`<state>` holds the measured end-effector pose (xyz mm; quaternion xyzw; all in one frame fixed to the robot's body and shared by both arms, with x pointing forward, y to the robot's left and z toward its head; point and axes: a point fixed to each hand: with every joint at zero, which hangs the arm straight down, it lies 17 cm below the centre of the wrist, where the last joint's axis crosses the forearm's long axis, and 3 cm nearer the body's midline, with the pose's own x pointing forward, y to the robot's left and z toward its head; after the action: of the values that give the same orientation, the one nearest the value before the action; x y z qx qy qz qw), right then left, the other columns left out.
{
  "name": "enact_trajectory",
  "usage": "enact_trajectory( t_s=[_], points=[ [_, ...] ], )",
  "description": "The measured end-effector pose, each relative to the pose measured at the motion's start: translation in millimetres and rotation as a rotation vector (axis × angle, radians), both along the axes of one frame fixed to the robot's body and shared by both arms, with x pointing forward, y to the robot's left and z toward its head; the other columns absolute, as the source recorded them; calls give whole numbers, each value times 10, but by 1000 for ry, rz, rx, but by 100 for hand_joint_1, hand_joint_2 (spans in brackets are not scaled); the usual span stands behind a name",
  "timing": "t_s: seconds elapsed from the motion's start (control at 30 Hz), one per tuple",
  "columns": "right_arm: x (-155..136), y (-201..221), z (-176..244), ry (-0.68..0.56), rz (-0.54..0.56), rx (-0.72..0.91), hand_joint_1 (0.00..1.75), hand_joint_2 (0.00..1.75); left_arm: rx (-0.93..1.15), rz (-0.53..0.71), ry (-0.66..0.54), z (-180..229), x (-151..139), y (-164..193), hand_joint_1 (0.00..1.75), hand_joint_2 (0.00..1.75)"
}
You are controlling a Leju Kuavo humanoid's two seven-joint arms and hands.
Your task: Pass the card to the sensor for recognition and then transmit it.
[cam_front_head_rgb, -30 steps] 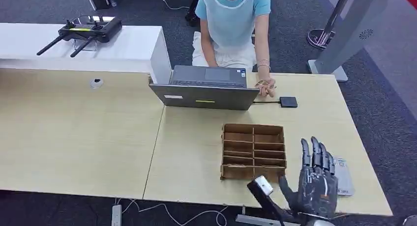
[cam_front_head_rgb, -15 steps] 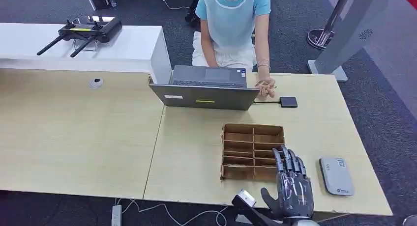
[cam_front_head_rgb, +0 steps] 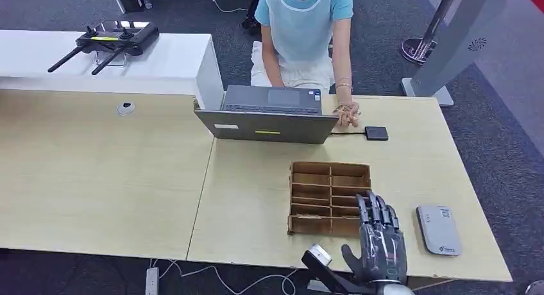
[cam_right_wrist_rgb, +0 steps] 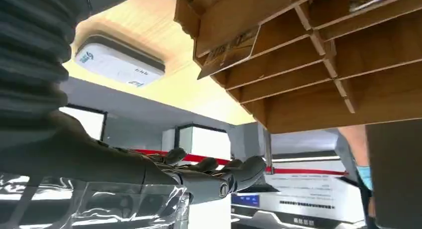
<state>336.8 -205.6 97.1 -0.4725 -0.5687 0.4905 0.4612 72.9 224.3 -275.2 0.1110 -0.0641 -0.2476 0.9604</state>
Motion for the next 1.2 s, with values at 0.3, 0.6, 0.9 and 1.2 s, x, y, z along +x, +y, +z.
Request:
enact_trajectory(
  t_s=[0.3,0.6,0.9,1.2],
  points=[
    [119,-199,48,-19,-88,-20,3,175,0,-12,-4,1,8,-2,0,0],
    [226,-277,110,-60,-93,-41,5,175,0,-25,-7,2,16,-5,0,0],
    [237,-278,16,-43,-88,-50,9,175,0,-32,-11,3,24,-8,0,0],
    [237,-272,-48,-29,-82,-56,0,175,-1,-32,-12,3,25,-8,0,0]
  ],
)
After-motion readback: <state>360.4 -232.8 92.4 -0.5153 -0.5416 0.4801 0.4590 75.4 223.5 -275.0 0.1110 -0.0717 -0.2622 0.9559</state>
